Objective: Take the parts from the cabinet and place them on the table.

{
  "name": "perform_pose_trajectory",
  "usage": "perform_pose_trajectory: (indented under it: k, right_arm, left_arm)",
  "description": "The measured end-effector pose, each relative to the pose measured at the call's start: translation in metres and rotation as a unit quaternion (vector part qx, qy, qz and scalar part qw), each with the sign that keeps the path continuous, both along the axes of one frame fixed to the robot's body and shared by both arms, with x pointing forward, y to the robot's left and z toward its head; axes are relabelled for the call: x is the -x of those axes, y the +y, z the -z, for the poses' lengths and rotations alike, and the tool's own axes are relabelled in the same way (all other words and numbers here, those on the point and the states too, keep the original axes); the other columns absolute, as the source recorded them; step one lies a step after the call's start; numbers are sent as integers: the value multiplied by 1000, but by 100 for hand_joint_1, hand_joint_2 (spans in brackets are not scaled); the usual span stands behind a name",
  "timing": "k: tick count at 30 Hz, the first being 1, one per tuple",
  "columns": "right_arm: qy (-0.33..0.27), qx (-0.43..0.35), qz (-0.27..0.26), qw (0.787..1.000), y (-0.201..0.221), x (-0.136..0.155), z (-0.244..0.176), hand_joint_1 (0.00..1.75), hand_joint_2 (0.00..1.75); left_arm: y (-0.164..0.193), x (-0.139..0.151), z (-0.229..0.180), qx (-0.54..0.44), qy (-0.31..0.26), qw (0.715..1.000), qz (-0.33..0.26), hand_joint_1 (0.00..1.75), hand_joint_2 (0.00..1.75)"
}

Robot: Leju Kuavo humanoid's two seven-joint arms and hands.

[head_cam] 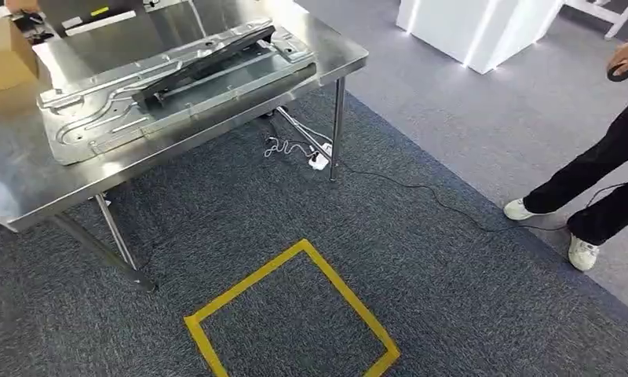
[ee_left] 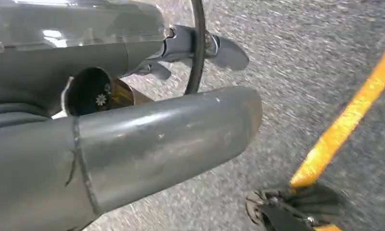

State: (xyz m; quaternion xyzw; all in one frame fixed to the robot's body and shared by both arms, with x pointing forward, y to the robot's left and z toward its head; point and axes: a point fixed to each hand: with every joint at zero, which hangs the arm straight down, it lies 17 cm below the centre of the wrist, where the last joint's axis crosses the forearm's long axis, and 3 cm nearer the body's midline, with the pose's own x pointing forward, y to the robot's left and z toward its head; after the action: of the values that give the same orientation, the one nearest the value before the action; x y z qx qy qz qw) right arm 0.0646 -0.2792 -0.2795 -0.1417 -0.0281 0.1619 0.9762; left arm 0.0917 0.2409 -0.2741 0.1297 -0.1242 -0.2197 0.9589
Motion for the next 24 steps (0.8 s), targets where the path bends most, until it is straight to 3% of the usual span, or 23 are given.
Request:
perform_pose_trajectory:
  k: [24]
  right_arm:
    - [20, -4, 33, 999, 2, 9, 0, 0, 0]
  left_arm:
    - [0, 16, 3, -7, 38, 999, -3, 0, 0]
